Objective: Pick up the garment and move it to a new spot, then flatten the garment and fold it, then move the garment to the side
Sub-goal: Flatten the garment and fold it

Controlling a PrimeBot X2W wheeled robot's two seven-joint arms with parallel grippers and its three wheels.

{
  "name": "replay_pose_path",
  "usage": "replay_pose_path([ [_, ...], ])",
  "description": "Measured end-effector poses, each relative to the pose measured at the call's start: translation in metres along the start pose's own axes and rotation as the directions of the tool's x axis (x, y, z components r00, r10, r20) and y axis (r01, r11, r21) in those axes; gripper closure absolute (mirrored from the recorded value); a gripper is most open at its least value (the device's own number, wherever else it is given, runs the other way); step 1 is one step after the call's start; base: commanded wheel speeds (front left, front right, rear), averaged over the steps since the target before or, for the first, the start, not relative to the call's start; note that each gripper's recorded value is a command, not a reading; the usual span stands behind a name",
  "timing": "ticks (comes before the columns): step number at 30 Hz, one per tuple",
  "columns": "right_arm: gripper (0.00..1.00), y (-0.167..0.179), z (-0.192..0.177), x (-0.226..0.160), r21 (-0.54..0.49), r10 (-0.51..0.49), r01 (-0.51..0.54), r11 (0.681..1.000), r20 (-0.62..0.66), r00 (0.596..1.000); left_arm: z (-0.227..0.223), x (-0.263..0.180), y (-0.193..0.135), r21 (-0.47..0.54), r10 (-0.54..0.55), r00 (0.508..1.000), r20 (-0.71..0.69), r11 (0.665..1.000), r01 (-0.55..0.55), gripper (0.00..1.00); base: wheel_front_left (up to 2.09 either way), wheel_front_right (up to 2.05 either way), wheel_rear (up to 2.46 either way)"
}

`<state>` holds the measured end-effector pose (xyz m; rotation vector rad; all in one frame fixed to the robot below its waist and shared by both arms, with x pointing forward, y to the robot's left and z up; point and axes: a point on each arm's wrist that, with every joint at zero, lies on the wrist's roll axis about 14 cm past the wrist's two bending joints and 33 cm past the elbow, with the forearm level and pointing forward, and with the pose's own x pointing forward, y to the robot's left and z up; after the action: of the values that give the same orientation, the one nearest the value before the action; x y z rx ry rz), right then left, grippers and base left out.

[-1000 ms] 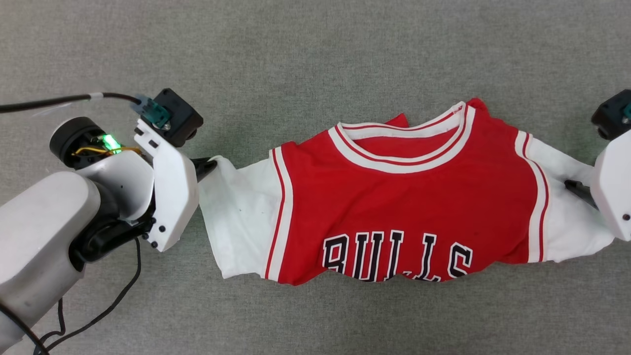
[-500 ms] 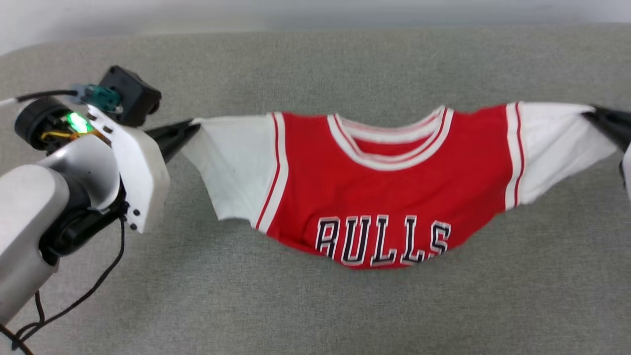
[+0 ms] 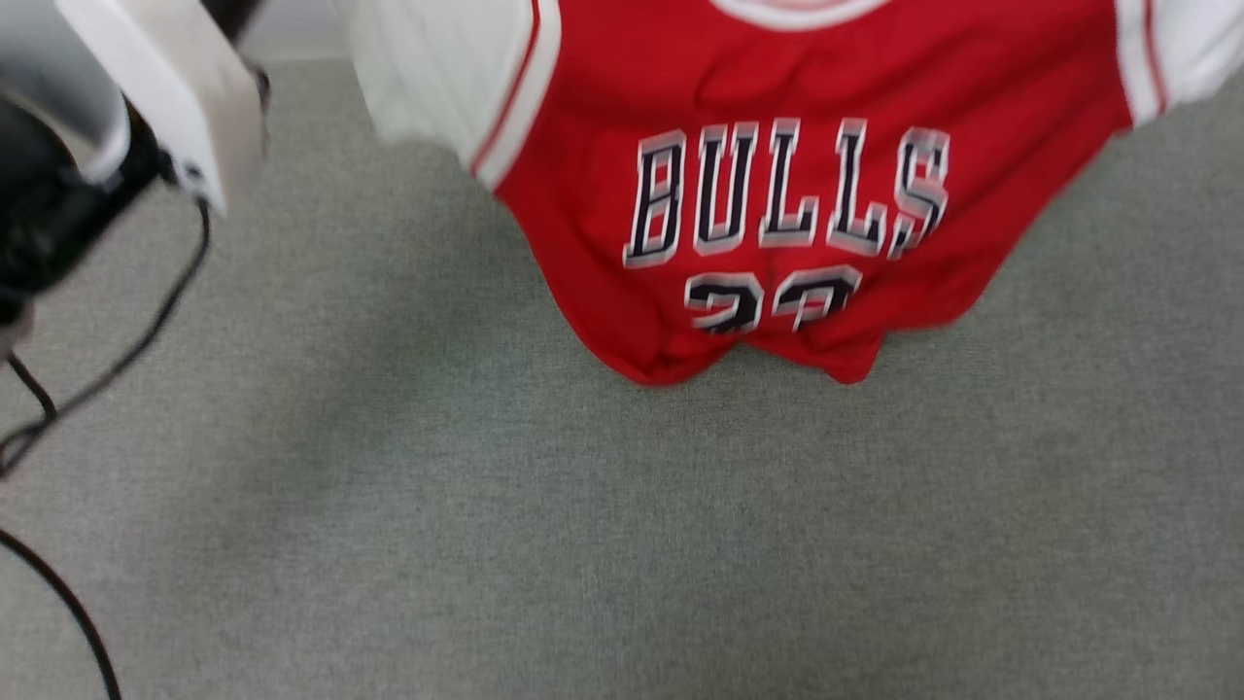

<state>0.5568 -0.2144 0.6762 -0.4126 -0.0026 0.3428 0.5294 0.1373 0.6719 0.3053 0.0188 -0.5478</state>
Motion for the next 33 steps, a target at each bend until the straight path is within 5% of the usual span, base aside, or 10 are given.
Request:
replay_pose_path([
  [15,1.0,-0.044,0.074,0.112,-0.047,-0.182,0.201,0.978,0.268,0.946,0.057,0.096,0.086,0.007,0.154,0.95,0.273,0.987,-0.162,1.0,0.0,0.0,0.0],
  [26,1.0,-0.055,0.117,0.141,-0.047,-0.219,0.257,0.965,0.386,0.896,0.095,0.107,0.127,0.003,0.221,0.885,0.41,0.97,-0.243,1.0,0.0,0.0,0.0],
  [33,1.0,-0.04,0.092,0.158,-0.081,-0.182,0.219,0.972,0.327,0.927,0.07,0.111,0.132,-0.005,0.234,0.9,0.368,0.968,-0.25,1.0,0.0,0.0,0.0],
])
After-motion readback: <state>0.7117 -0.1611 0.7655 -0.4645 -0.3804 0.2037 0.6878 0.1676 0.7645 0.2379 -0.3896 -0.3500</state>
